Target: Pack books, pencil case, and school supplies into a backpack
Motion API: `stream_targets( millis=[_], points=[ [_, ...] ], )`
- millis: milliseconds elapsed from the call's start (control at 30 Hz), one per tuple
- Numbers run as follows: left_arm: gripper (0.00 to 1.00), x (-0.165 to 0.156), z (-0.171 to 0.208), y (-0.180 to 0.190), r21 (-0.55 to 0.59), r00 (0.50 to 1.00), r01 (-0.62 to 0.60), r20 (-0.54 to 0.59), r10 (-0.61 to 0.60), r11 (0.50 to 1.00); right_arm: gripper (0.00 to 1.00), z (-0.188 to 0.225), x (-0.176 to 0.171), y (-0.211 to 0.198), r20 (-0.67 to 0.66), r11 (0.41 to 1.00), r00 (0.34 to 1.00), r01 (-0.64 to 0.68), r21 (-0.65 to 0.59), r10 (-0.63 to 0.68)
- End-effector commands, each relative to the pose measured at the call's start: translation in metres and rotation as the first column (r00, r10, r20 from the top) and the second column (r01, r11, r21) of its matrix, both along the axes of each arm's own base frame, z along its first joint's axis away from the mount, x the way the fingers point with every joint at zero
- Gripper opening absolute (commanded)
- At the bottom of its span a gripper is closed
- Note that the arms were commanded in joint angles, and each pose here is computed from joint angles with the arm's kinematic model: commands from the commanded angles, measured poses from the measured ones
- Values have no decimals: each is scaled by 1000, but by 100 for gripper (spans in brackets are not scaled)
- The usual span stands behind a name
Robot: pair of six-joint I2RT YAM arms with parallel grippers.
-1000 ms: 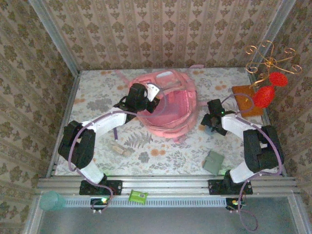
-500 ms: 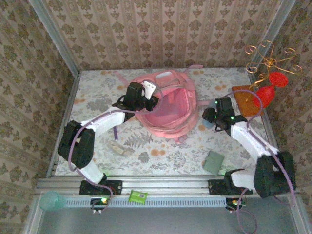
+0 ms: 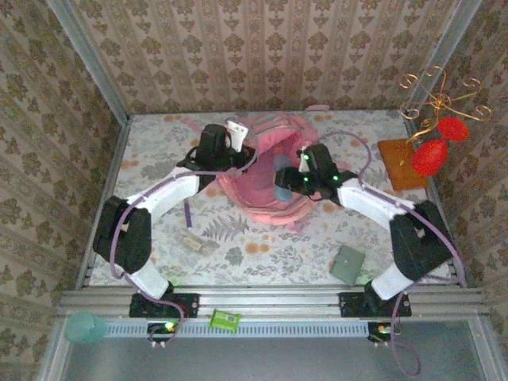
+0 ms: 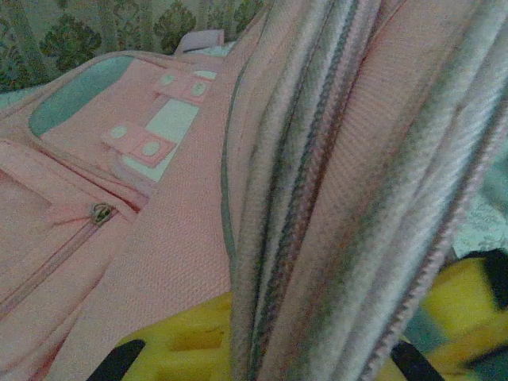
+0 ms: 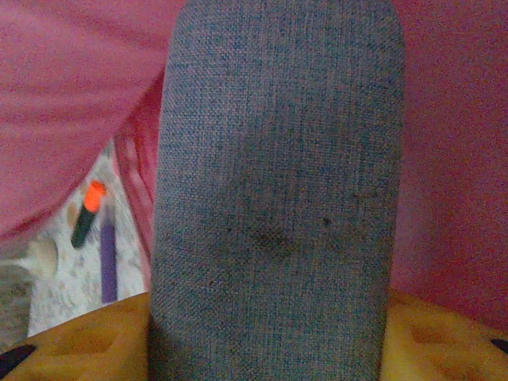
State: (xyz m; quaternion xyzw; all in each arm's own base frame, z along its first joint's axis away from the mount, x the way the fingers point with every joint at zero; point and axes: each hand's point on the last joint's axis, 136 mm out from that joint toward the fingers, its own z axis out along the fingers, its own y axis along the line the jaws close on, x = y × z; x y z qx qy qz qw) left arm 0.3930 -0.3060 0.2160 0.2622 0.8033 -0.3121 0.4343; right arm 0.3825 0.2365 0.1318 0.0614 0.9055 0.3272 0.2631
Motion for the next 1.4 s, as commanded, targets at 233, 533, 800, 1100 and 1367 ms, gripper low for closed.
stream_targets(
  millis=[233, 533, 800, 1100, 1367],
  points=[
    [0, -6, 125, -17, -239, 979, 96, 197, -48, 966, 64, -7, 101, 19, 57, 921, 922, 378, 89, -384],
    [0, 4, 121, -13, -221, 983, 56, 182, -15, 974, 86, 30, 92, 25, 175, 964, 950, 243, 107, -258],
    [0, 12, 88, -12, -183, 993, 24, 122, -2, 983, 86, 16, -19, -65, 77, 924, 979, 205, -324, -190],
    [0, 5, 57, -18, -182, 997, 33, 79, -18, 983, 100, -39, -163, -180, -119, 739, 890, 284, -610, -440],
    [0, 1, 55, -23, -207, 997, 53, 69, -40, 977, 100, -86, -218, -209, -216, 652, 752, 346, -675, -623]
  ],
)
